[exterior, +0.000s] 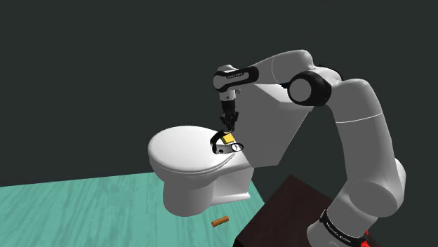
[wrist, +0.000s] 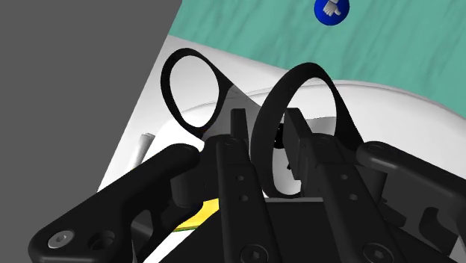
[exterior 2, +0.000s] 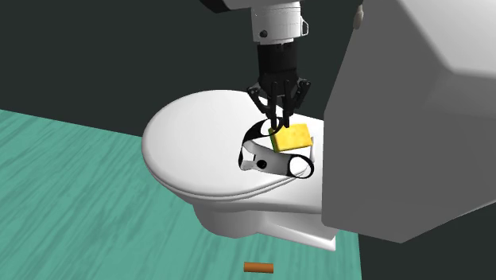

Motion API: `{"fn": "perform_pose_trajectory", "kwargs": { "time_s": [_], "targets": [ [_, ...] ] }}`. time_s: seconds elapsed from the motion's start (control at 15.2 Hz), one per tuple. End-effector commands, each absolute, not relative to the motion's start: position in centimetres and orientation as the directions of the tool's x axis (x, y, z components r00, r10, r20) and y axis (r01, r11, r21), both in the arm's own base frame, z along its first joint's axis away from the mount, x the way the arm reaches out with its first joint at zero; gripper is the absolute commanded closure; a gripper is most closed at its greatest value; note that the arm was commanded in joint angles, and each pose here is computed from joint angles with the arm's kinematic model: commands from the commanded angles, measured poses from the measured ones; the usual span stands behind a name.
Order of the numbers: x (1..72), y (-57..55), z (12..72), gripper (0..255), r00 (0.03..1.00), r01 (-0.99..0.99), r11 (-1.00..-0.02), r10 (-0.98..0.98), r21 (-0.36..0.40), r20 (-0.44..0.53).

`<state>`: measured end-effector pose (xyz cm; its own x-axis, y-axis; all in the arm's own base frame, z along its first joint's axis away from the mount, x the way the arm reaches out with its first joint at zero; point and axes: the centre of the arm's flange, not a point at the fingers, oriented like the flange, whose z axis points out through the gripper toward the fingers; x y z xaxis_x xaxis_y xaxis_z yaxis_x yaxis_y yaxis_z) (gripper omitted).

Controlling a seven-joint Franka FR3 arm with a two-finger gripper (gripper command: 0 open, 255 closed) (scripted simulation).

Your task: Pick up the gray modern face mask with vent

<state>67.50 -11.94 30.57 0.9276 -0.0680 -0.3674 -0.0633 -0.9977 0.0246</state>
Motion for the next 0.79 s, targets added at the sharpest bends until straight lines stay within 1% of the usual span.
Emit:
{"fn": "perform_pose_trajectory", "kwargs": {
  "time_s": [0.0, 0.73],
  "targets": [
    [67.5, -12.0, 31.4, 255, 0.928, -0.063, -0.998, -0.068, 0.025, -0.368],
    [67.5, -12.0, 37.2, 255, 0.928, -0.063, -0.998, -0.068, 0.025, -0.368]
  ]
}}
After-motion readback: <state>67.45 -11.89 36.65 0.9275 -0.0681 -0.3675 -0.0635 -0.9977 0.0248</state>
